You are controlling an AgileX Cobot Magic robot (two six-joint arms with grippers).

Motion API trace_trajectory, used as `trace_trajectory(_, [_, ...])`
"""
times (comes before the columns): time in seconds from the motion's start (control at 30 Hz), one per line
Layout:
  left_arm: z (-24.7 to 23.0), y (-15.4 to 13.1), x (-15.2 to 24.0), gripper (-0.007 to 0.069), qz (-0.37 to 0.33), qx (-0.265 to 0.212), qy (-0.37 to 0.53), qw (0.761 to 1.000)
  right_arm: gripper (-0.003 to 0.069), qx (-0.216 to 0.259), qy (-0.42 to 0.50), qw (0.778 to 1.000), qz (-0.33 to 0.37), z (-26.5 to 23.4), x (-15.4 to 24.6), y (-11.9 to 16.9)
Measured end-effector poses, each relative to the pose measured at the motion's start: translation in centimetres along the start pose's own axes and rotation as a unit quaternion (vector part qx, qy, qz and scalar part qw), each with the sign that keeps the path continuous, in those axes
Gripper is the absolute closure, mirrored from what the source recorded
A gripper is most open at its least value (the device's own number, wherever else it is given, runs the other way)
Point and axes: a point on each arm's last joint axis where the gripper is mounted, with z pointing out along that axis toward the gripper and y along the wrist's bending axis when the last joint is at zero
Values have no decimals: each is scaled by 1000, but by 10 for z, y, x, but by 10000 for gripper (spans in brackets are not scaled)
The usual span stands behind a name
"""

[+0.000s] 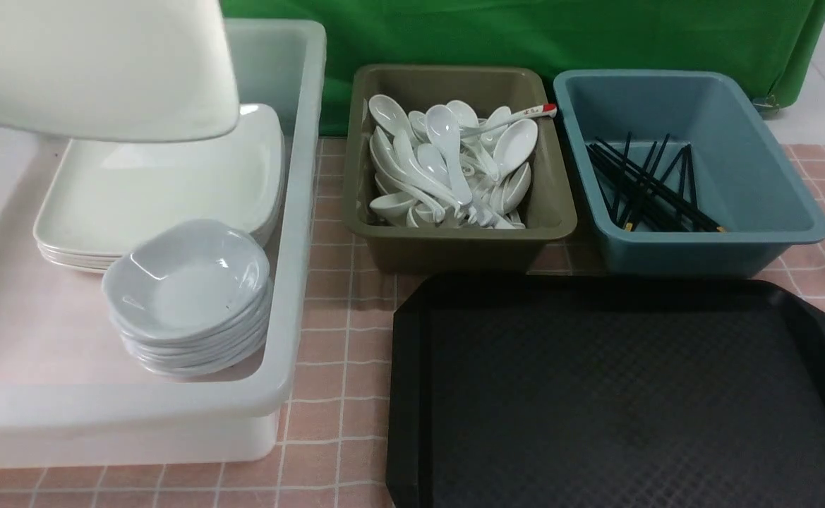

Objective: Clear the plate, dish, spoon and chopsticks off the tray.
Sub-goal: Use the left arm to put the plate into the large storage box on the left

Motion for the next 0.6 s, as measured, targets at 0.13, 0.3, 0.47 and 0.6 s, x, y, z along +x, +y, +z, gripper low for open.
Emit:
trace_trajectory(0.13, [31,16,-6,580,-15,9,12,1000,600,0,-1,1000,0,0,0,0])
trace_trajectory(0.3, [79,42,-7,580,-34,19,38,999,597,0,-1,1000,0,0,0,0])
trace_trajectory(0.47, [109,66,-4,580,-16,3,56,998,596,2,-15,1000,0,0,-3,0])
trace_trajectory(0.6, [123,75,0,580,-2,-2,70,998,592,2,-17,1000,0,0,-3,0])
